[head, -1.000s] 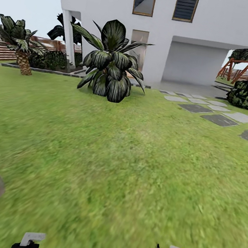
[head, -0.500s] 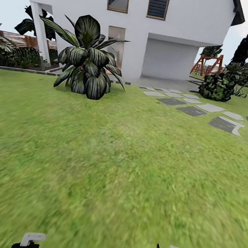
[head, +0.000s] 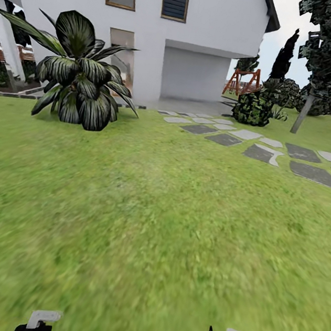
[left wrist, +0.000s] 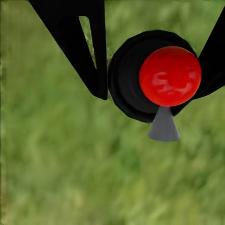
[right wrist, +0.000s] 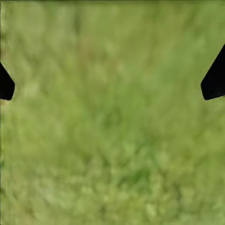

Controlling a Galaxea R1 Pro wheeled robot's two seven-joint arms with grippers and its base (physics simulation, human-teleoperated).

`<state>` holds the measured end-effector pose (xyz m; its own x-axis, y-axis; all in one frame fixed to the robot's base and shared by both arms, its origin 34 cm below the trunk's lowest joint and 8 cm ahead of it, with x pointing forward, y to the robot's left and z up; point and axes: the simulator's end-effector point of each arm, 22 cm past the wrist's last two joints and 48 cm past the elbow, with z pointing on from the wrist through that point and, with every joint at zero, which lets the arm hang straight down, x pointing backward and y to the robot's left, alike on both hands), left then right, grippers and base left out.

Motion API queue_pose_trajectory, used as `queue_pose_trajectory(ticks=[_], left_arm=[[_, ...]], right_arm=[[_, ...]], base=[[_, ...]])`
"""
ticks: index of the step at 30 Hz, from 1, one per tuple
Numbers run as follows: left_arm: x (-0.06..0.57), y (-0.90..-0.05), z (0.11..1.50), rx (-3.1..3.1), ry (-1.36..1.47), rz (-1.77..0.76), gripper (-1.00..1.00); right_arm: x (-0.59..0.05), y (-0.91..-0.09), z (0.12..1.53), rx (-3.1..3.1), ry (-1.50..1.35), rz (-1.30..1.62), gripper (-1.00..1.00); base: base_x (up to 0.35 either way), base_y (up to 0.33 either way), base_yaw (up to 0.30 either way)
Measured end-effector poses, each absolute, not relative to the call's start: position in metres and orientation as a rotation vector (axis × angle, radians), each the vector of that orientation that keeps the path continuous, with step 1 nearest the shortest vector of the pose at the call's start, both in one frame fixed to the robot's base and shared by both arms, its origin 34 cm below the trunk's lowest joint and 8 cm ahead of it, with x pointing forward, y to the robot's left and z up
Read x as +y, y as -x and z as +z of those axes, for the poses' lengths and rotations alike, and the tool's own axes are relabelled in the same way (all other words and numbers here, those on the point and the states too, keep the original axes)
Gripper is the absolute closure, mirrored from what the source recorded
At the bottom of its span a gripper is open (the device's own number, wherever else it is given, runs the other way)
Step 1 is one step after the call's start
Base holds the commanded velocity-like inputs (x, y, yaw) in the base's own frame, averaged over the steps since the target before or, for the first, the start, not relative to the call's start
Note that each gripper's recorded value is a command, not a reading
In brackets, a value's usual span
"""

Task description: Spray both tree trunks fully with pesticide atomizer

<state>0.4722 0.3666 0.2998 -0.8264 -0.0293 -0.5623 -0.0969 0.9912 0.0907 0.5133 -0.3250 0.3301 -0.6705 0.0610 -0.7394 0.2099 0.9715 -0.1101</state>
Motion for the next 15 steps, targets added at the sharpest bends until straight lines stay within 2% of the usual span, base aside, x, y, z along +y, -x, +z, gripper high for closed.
queue_pose_trajectory(ticks=[15], left_arm=[[0.3688,-0.4724,0.3003,2.540,0.092,0.157,1.00]], right_arm=[[-0.3251,-0.5129,0.3299,2.301,-0.189,-0.236,-1.00]], base=[[0.000,-0.274,-0.300]])
